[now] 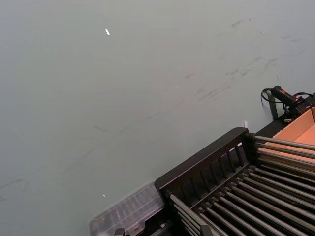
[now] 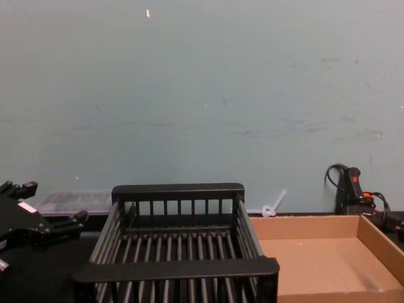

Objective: Pick up the white tape and place it into the black box , Pick up the silver tape and place it into the brown box.

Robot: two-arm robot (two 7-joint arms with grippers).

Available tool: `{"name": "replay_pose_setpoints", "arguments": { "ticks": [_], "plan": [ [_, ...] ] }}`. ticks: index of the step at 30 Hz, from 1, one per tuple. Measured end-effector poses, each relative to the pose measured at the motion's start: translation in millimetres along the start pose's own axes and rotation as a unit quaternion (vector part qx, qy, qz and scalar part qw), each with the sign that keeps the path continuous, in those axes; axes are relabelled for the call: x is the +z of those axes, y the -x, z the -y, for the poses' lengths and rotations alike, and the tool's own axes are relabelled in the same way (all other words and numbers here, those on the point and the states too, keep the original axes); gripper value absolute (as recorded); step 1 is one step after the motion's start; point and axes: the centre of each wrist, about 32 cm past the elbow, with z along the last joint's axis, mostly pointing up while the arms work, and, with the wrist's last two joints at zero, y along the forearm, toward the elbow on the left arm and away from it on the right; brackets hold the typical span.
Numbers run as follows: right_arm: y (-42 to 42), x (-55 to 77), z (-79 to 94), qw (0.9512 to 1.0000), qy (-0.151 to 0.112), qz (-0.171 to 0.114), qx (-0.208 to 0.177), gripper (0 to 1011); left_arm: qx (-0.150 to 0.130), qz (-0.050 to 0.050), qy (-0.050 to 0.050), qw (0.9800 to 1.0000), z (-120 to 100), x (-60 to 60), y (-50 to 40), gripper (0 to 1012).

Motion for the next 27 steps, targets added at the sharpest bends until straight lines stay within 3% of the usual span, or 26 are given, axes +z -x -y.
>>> {"name": "replay_pose_setpoints", "arguments": {
  "ticks": [27],
  "plan": [
    [0.0, 0.0, 0.0, 1.0000, 0.000, 0.000, 0.000, 1002, 0.000, 0.000, 0.000, 1.0000, 0.0, 0.0, 0.1, 1001]
  ]
}}
